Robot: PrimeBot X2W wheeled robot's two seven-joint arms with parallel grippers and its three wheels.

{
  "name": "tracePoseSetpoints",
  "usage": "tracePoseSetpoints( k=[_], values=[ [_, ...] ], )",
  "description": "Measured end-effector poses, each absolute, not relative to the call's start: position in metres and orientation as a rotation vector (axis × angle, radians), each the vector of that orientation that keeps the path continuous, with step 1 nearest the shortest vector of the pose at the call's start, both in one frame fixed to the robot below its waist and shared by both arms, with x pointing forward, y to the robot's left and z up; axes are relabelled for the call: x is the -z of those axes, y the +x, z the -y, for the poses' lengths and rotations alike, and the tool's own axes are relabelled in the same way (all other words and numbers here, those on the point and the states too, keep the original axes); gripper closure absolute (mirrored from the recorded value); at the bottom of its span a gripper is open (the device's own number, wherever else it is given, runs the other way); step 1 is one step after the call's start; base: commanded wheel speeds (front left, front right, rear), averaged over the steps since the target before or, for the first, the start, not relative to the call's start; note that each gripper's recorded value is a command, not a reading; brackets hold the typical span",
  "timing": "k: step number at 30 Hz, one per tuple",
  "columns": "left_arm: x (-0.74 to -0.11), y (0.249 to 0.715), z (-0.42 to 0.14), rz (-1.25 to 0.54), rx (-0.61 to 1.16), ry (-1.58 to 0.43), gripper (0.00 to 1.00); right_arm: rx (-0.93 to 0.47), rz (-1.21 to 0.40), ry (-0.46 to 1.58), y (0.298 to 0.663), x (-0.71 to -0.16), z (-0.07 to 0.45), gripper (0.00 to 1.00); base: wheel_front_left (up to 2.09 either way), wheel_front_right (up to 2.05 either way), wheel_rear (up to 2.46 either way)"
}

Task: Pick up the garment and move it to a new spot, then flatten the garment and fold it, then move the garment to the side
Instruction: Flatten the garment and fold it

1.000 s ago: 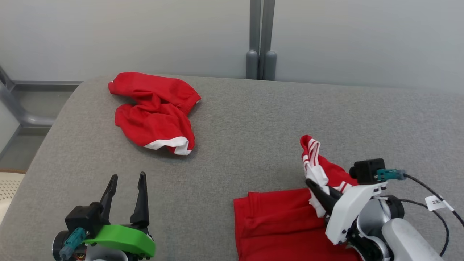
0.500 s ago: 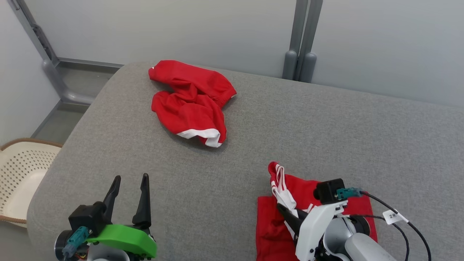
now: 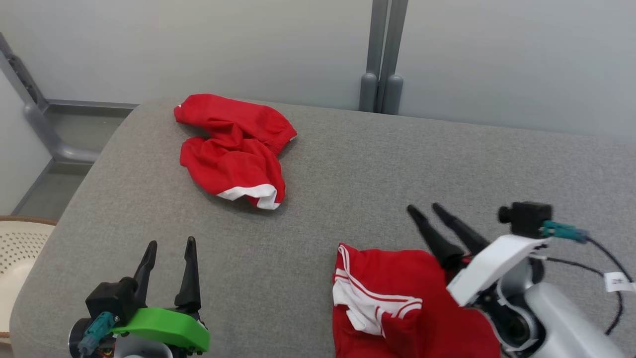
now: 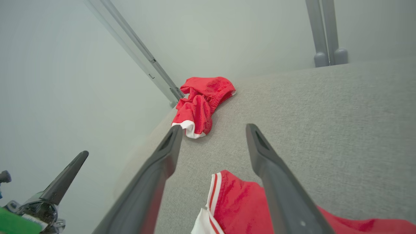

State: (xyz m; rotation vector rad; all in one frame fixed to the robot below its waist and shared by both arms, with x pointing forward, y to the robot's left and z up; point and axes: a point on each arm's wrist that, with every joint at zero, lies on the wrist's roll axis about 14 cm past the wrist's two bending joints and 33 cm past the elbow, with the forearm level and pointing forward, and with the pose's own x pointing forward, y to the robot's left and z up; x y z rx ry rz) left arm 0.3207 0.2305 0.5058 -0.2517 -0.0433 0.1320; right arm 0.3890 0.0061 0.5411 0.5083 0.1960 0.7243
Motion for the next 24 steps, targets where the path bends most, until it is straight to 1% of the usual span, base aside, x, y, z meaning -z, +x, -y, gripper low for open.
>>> tracePoseSetpoints(
  k=[4, 8, 10, 12, 14, 18, 20, 24],
  values=[
    [-0.509, 0.326, -0.222, 0.051, -0.102, -0.251, 0.00, -0.551, -0.081, 0.450, 0.414, -0.552, 0.069, 0.00, 0.00, 0.00, 0.00],
    [-0.513, 0.327, -0.217, 0.061, -0.087, -0.252, 0.00, -0.416, -0.047, 0.357, 0.421, -0.544, 0.123, 0.00, 0.00, 0.00, 0.00],
    [-0.516, 0.327, -0.217, 0.072, -0.086, -0.248, 0.00, -0.341, 0.015, 0.328, 0.422, -0.548, 0.151, 0.00, 0.00, 0.00, 0.00],
    [-0.518, 0.327, -0.218, 0.081, -0.085, -0.241, 0.00, -0.294, 0.066, 0.306, 0.421, -0.553, 0.168, 0.00, 0.00, 0.00, 0.00],
    [-0.517, 0.327, -0.216, 0.078, -0.076, -0.240, 0.00, -0.254, 0.107, 0.291, 0.415, -0.554, 0.181, 0.00, 0.00, 0.00, 0.00],
    [-0.519, 0.330, -0.206, 0.087, -0.045, -0.242, 0.00, -0.206, 0.138, 0.249, 0.403, -0.550, 0.194, 0.00, 0.00, 0.00, 0.00],
    [-0.523, 0.333, -0.202, 0.098, -0.032, -0.238, 0.00, -0.200, 0.156, 0.216, 0.397, -0.550, 0.195, 0.00, 0.00, 0.00, 0.00],
    [-0.518, 0.332, -0.197, 0.089, -0.019, -0.221, 0.00, -0.196, 0.173, 0.215, 0.383, -0.550, 0.189, 0.00, 0.00, 0.00, 0.00]
  ],
)
